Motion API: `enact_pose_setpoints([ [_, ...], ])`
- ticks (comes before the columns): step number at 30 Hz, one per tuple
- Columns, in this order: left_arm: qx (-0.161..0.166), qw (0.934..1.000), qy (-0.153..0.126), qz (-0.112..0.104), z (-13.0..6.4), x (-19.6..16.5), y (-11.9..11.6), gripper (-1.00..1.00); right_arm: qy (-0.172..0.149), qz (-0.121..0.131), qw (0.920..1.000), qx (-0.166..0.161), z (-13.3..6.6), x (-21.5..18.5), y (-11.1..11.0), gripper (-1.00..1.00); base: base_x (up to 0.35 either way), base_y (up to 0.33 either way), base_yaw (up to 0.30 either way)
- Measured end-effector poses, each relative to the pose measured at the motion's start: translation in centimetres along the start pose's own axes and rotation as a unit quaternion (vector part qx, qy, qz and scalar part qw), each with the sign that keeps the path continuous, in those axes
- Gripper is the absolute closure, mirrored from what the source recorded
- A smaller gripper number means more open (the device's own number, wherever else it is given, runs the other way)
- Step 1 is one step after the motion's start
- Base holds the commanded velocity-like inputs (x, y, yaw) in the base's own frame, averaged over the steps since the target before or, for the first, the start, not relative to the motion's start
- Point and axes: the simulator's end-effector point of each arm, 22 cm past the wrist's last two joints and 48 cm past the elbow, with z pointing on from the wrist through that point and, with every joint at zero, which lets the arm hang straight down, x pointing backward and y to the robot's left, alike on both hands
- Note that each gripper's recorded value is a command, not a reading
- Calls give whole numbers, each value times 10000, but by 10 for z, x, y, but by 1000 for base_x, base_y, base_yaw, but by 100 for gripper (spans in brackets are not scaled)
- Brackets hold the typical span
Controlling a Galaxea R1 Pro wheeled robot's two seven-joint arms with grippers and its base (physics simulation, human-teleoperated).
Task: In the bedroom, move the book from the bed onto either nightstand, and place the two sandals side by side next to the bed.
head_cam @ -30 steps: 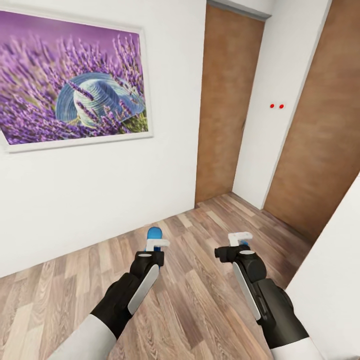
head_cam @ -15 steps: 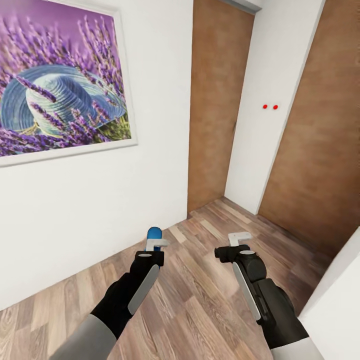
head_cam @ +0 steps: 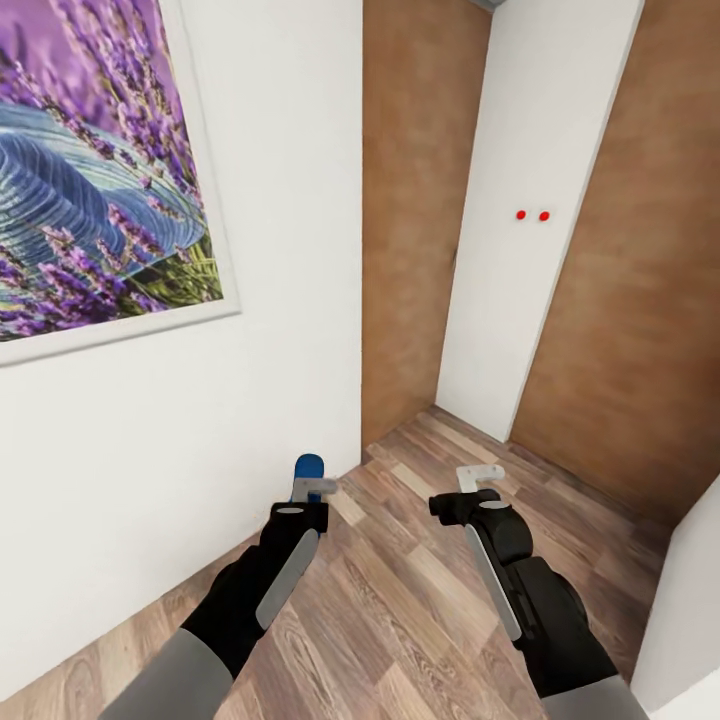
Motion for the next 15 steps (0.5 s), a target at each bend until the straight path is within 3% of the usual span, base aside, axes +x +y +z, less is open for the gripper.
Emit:
enact_pose_setpoints([
  [4, 2, 10000, 1, 5, 0, 0, 0, 100, 3, -1, 10000, 0, 0, 0, 0, -100, 376, 234, -9],
  [9, 0, 10000, -3, 11, 1, 0, 0, 100, 4, -1, 10000, 3, 1, 0, 0, -100, 244, 42, -19],
  [15, 0, 10000, -3, 13, 1, 0, 0, 100, 4, 0, 10000, 3, 1, 0, 0, -100, 221, 3, -208],
])
